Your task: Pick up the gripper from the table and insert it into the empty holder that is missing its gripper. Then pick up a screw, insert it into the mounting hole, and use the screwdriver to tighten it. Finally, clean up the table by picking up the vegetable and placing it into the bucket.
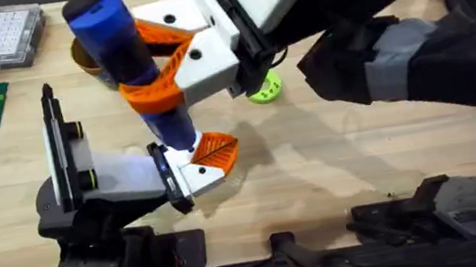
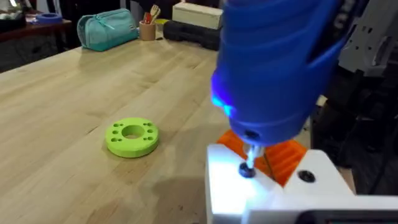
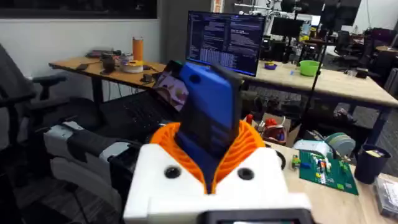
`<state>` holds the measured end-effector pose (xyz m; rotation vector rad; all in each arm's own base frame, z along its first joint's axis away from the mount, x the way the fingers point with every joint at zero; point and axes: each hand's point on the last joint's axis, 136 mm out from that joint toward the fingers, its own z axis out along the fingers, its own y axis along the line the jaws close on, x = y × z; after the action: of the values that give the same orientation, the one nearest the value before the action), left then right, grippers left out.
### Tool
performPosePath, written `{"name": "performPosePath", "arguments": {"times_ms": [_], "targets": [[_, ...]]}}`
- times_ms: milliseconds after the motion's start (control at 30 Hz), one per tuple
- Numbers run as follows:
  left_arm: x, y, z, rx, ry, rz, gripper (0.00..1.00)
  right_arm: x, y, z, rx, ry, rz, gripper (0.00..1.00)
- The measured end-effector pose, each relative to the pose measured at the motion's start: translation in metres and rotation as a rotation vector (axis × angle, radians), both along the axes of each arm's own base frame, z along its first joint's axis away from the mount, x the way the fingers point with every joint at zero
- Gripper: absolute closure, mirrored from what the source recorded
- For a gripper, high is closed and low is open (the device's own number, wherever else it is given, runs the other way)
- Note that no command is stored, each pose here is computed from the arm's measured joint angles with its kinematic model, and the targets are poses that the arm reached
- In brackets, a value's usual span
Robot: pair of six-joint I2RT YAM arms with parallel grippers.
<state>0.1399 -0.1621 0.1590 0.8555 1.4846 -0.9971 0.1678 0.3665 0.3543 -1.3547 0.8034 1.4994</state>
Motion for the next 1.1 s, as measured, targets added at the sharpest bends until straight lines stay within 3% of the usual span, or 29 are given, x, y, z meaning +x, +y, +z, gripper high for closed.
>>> {"name": "performPosePath", "arguments": {"times_ms": [1100], "targets": [[0.0, 0.0, 0.0, 0.0, 0.0, 0.0, 0.996, 0.003, -0.0012, -0.0005, -0.001, 0.0, -0.008, 0.974]]}}
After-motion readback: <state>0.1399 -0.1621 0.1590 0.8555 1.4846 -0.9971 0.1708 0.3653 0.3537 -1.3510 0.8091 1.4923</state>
